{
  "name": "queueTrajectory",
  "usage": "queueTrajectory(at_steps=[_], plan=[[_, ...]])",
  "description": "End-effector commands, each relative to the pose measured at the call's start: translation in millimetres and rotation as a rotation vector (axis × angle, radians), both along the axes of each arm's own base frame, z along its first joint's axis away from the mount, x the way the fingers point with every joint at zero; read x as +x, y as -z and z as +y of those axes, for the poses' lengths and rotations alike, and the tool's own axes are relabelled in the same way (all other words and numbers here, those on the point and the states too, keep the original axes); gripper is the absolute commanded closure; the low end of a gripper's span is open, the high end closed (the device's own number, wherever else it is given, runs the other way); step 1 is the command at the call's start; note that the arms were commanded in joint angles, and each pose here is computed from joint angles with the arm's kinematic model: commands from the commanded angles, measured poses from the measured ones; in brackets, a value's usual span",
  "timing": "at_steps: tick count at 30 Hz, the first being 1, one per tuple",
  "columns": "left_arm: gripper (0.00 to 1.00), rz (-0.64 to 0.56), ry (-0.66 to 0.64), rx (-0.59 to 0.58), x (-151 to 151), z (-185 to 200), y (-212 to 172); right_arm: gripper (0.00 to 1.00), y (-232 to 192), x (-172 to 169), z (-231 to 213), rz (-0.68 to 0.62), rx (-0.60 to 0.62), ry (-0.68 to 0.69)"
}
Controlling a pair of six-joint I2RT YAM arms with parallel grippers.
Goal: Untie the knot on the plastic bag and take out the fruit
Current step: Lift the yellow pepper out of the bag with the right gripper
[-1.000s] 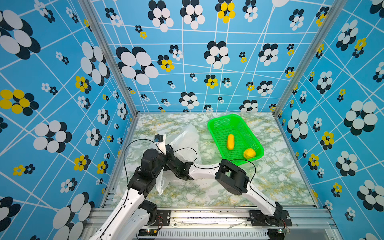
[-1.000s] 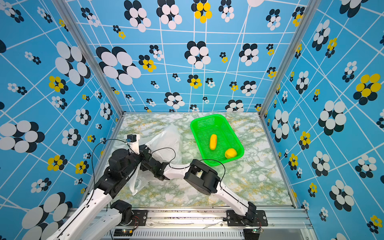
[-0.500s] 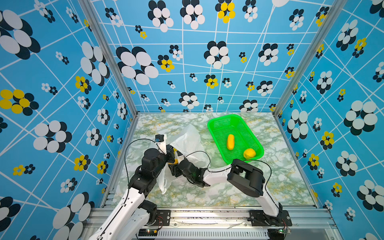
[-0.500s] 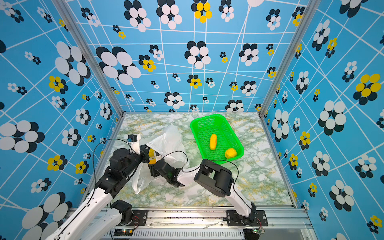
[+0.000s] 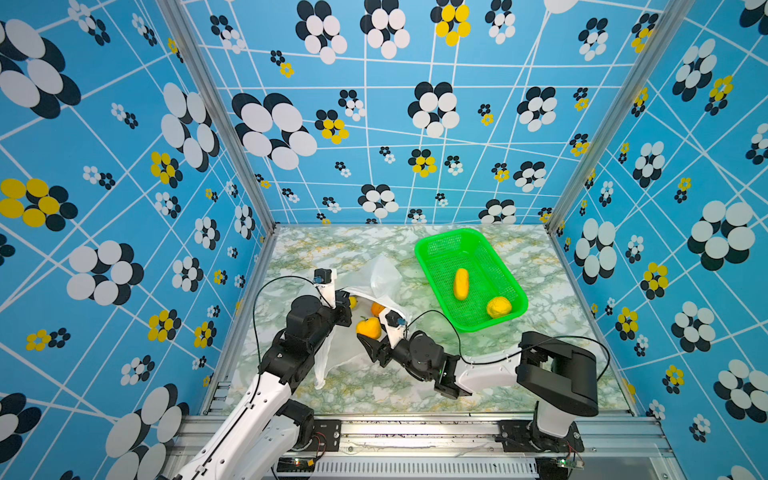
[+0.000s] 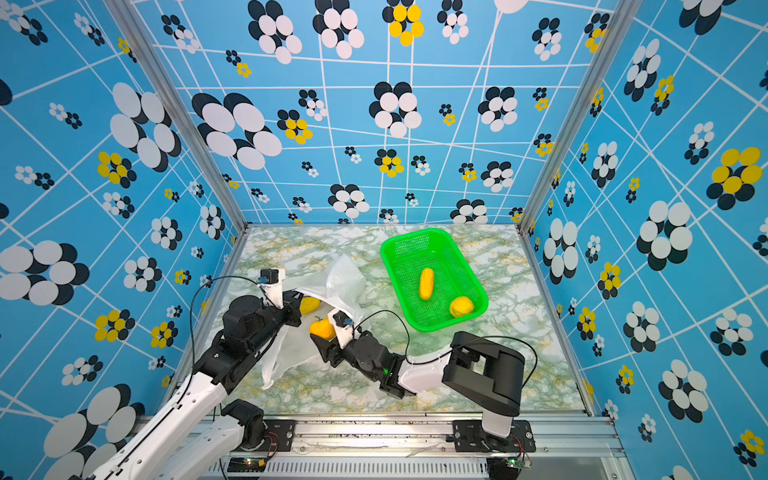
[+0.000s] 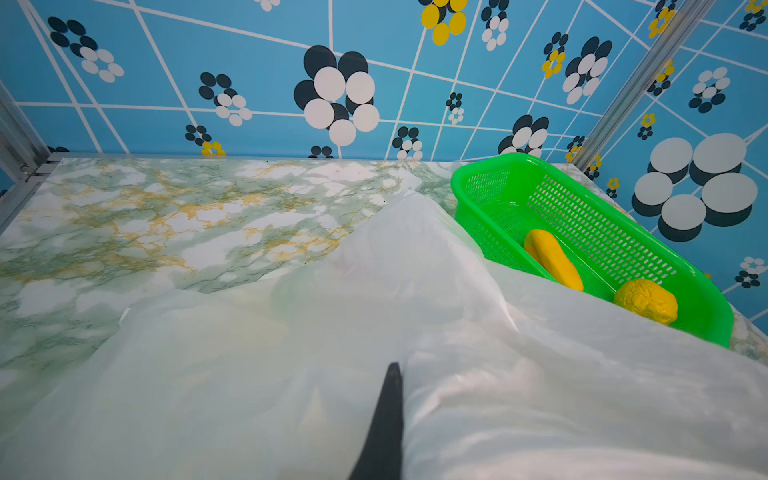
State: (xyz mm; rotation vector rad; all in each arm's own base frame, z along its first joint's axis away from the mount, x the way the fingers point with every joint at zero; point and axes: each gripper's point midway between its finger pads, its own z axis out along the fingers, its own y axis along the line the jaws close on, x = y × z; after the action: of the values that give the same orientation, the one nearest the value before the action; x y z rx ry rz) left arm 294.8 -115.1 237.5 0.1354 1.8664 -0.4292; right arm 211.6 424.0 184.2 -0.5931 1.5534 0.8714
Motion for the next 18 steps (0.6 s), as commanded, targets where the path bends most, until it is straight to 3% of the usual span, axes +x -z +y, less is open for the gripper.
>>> queueTrajectory(at_steps=[1, 11, 18], plan=[[1.00, -0.027, -0.017, 0.013, 3.4, 3.1, -7.1, 0.53, -58.6, -10.6, -20.5, -0.140, 0.135, -0.002], [1.00, -0.014, -0.021, 0.023, 7.1, 2.6, -3.3, 0.61, -51.1, -11.4, -32.4, -0.151, 0.020, 0.015], [1.00, -0.017, -0.008, 0.011, 3.2, 0.9, -5.2, 0.62, -56.6, 36.3, -92.1, -0.092, -0.005, 0.305]])
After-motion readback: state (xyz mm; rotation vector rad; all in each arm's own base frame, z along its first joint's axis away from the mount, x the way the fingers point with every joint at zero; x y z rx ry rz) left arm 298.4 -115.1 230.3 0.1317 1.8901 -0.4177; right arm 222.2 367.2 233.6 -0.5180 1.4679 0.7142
